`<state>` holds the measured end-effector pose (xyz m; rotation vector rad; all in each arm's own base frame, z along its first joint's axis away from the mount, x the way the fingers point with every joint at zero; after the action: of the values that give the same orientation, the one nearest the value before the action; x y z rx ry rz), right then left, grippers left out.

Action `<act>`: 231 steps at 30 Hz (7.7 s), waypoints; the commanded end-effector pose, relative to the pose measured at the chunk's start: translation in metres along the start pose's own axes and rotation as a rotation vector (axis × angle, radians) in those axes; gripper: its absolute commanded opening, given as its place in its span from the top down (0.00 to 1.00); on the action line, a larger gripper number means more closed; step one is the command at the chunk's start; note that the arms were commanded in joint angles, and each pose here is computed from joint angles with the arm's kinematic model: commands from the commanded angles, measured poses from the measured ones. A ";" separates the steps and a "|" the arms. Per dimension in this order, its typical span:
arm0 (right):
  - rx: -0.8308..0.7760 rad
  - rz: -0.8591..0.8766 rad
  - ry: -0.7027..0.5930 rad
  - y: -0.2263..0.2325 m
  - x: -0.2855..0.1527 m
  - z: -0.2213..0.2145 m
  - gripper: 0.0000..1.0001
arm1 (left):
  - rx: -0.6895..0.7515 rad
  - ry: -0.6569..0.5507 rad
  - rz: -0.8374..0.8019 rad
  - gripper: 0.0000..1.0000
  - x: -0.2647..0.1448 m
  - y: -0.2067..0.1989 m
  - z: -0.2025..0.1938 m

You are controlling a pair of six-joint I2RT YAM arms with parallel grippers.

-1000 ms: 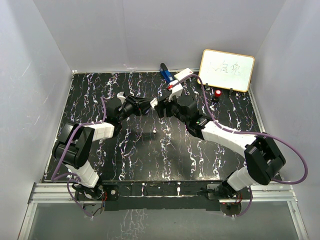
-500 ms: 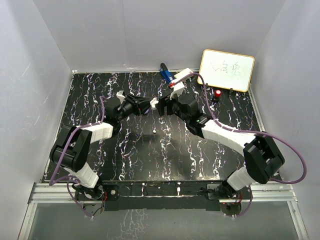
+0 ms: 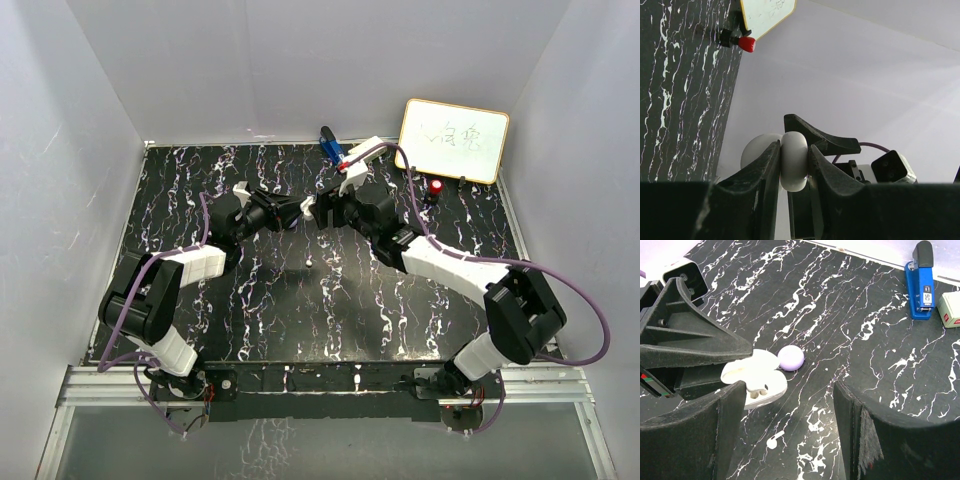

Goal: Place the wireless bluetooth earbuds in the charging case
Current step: Place the earbud in the charging case, then adjust the earbud at the center of the board, then pick up the earbud from the center of the board.

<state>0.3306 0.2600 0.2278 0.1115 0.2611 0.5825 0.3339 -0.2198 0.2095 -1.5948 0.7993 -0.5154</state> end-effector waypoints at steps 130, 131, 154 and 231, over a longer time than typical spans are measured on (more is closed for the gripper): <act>0.047 0.103 0.545 0.070 0.035 -0.145 0.38 | -0.043 -0.284 -0.183 1.00 -0.090 -0.006 0.073; 0.049 0.103 0.544 0.070 0.035 -0.145 0.38 | -0.043 -0.284 -0.184 1.00 -0.090 -0.007 0.073; 0.022 0.093 0.432 0.080 0.043 -0.093 0.39 | -0.048 -0.293 -0.188 1.00 -0.095 -0.007 0.077; -0.057 -0.171 0.702 0.049 0.057 -0.154 0.81 | -0.049 -0.297 -0.181 1.00 -0.096 -0.006 0.076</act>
<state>0.3077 0.3343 0.0748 -0.1809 0.9110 0.4482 0.3320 -0.0987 0.1984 -1.7654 0.4889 -0.3191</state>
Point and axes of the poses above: each gripper's point midway between its finger pads, its own x axis out along the fingers, its own y axis along the line the jaws close on, z = x × y, the point moved 6 cm from there along -x, back along the fingers, and after that the axes turned 2 degrees about x, right-handed, at the moved point
